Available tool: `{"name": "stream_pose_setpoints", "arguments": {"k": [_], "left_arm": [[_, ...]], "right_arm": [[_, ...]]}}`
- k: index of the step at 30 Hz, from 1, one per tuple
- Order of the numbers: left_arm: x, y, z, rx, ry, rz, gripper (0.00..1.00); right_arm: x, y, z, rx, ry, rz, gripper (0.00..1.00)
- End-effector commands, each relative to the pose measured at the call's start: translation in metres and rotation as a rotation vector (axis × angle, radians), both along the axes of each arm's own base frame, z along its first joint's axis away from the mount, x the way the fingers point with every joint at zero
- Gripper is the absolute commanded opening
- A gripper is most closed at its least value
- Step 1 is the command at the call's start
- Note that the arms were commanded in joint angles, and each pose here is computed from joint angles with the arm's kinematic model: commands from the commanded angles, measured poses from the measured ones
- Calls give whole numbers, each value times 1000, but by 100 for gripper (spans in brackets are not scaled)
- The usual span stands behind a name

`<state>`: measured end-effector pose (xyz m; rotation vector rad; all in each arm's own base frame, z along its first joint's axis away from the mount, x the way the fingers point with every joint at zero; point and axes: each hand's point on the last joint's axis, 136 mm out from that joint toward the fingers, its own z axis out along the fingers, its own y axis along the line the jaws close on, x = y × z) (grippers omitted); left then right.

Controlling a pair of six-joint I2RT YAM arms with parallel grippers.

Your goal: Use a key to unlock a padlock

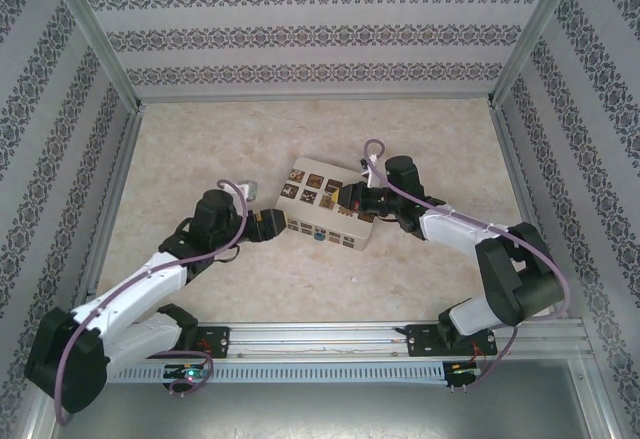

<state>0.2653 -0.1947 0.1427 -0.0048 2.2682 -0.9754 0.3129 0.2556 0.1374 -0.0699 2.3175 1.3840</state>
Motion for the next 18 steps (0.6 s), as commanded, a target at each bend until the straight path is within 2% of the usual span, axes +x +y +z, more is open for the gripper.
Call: {"name": "stream_pose_setpoints", "arguments": {"k": [1, 8, 18], "left_arm": [[7, -19, 5, -133, -6, -13, 69], [23, -40, -20, -188, 52, -34, 69], [55, -49, -31, -187, 40, 7, 69]], "right_arm": [[3, -5, -16, -34, 0, -12, 0], [1, -6, -36, -61, 42, -12, 0], [6, 1, -48, -77, 66, 0, 0]]}}
